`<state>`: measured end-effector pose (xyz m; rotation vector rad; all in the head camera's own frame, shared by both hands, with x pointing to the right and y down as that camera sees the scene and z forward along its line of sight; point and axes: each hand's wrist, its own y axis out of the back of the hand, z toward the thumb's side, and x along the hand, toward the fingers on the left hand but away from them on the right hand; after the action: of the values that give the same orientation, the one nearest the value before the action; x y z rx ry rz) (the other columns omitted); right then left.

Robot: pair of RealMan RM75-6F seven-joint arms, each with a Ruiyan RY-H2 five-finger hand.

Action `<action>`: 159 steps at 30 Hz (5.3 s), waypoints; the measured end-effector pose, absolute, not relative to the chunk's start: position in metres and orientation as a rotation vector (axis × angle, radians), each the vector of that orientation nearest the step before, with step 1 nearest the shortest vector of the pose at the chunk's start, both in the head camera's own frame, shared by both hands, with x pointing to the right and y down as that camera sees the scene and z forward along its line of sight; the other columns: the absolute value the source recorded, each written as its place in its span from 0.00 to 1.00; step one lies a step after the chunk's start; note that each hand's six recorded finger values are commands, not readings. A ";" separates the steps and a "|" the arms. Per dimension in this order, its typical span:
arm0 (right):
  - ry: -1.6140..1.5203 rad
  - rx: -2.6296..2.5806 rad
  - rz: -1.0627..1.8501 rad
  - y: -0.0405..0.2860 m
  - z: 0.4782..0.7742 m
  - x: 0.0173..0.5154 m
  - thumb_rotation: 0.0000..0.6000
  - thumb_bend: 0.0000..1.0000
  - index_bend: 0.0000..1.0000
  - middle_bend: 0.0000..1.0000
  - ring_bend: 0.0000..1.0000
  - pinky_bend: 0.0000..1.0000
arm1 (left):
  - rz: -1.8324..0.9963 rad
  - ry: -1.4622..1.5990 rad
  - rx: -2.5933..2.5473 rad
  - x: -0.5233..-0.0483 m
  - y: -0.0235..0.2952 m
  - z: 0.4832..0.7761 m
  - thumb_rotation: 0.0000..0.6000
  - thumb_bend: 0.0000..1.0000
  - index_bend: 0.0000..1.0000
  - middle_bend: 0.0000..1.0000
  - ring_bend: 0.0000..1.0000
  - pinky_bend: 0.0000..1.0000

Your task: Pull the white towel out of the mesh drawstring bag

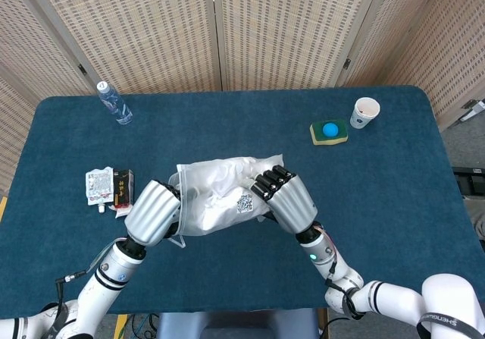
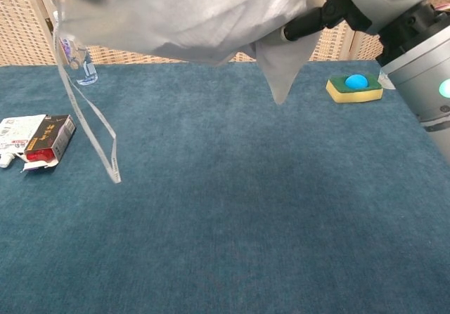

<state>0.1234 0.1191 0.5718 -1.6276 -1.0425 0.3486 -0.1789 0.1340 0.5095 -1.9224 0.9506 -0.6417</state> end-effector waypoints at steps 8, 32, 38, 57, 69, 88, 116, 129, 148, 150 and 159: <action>-1.040 -1.628 0.352 0.119 0.572 0.124 1.00 0.49 0.63 0.74 0.67 0.66 | -0.643 0.956 -1.905 -0.180 0.136 0.511 1.00 0.58 0.59 1.00 0.97 1.00; -0.979 -1.648 0.475 0.118 0.597 0.144 1.00 0.39 0.63 0.70 0.65 0.66 | -0.749 0.961 -1.822 -0.203 0.131 0.530 1.00 0.58 0.74 1.00 0.97 1.00; -0.939 -1.681 0.538 0.118 0.606 0.156 1.00 0.38 0.63 0.67 0.63 0.66 | -0.787 0.926 -1.800 -0.210 0.133 0.541 1.00 0.58 0.74 1.00 0.97 1.00; -0.784 -1.777 0.840 0.119 0.636 0.199 1.00 0.00 0.22 0.32 0.32 0.56 | -0.858 0.853 -1.754 -0.212 0.135 0.565 1.00 0.58 0.74 1.00 0.97 1.00; -0.750 -1.769 0.946 0.122 0.643 0.215 1.00 0.00 0.16 0.26 0.25 0.51 | -0.894 0.803 -1.741 -0.210 0.140 0.579 1.00 0.58 0.74 1.00 0.97 1.00; -0.629 -1.775 1.044 0.124 0.681 0.201 1.00 0.06 0.38 1.00 1.00 0.98 | -0.911 0.782 -1.738 -0.215 0.149 0.587 1.00 0.58 0.74 1.00 0.97 1.00; -0.457 -1.796 1.106 0.099 0.734 0.141 1.00 0.21 0.38 1.00 1.00 0.98 | -0.919 0.769 -1.743 -0.219 0.157 0.593 1.00 0.58 0.74 1.00 0.97 1.00; -0.410 -1.811 1.116 0.094 0.741 0.121 1.00 0.21 0.37 1.00 1.00 0.99 | -0.918 0.772 -1.743 -0.219 0.158 0.594 1.00 0.58 0.74 1.00 0.97 1.00; -0.298 -1.839 1.206 0.104 0.761 0.107 1.00 0.37 0.43 1.00 0.99 0.99 | -0.927 0.773 -1.740 -0.224 0.162 0.597 1.00 0.58 0.74 1.00 0.97 1.00; -0.293 -1.838 1.215 0.104 0.762 0.107 1.00 0.39 0.48 1.00 0.99 0.99 | -0.927 0.772 -1.738 -0.224 0.162 0.598 1.00 0.58 0.74 1.00 0.97 1.00; -0.326 -1.828 1.224 0.101 0.757 0.113 1.00 0.47 0.64 1.00 0.99 0.99 | -0.939 0.769 -1.730 -0.228 0.163 0.600 1.00 0.58 0.74 1.00 0.97 1.00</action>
<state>0.1130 0.1012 0.7571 -1.8277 -0.3264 1.2242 -0.2283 0.1632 0.6002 -1.7300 0.7690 -0.9394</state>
